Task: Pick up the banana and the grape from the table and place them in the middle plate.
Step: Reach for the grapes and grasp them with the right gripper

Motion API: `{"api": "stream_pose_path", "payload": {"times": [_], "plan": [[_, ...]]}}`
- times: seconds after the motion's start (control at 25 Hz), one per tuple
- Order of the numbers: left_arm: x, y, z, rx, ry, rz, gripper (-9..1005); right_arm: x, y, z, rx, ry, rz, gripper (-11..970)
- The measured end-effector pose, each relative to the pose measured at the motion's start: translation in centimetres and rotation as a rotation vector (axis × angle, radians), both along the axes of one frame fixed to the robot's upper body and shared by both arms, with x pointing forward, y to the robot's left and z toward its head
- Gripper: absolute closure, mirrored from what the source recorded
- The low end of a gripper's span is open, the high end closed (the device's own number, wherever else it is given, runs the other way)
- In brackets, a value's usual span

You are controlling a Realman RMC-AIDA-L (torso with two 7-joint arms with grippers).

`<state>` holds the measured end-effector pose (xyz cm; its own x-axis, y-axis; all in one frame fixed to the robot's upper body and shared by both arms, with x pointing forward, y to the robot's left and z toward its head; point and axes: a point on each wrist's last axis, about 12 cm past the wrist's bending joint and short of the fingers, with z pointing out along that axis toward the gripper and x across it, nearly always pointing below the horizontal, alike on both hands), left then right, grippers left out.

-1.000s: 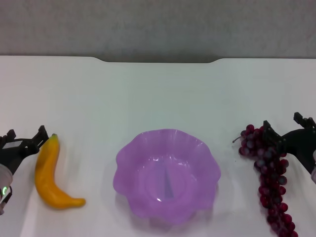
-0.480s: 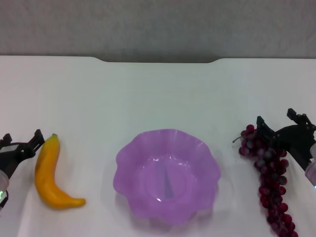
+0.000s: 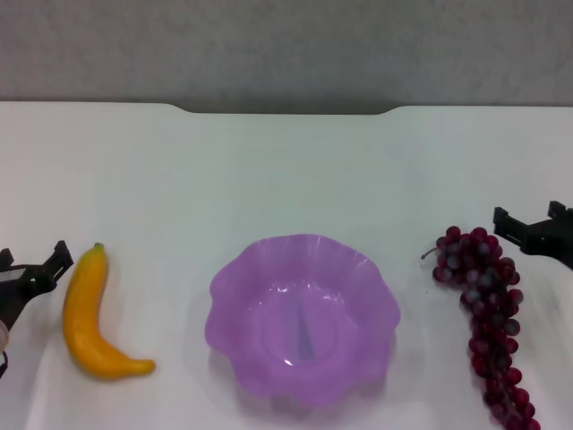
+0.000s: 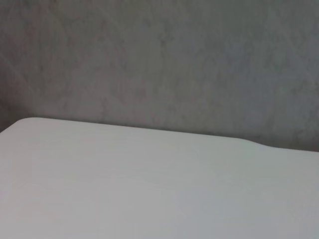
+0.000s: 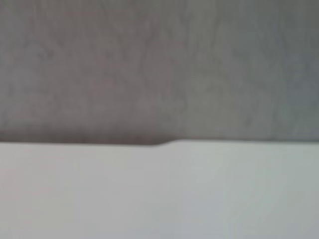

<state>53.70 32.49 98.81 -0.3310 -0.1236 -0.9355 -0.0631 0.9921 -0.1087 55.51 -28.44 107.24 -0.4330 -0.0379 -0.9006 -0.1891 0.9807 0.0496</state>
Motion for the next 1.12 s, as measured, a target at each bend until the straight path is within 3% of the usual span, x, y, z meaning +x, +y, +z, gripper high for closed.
{"api": "stream_pose_path", "payload": {"times": [0.28, 0.44, 0.76, 1.12], "plan": [[0.0, 0.0, 0.0, 0.001, 0.0, 0.001, 103, 0.9, -0.6, 4.5, 0.134, 0.251, 0.088, 79], [0.1, 0.0, 0.1, 0.0, -0.002, 0.0, 103, 1.9, -1.0, 5.3, 0.18, 0.414, 0.114, 79], [0.1, 0.0, 0.0, 0.0, -0.002, 0.001, 103, 3.7, -1.2, 2.8, 0.119, 0.608, 0.079, 79], [0.2, -0.1, 0.2, -0.005, -0.007, 0.004, 103, 4.6, -0.4, 1.6, 0.071, 0.65, 0.095, 80]]}}
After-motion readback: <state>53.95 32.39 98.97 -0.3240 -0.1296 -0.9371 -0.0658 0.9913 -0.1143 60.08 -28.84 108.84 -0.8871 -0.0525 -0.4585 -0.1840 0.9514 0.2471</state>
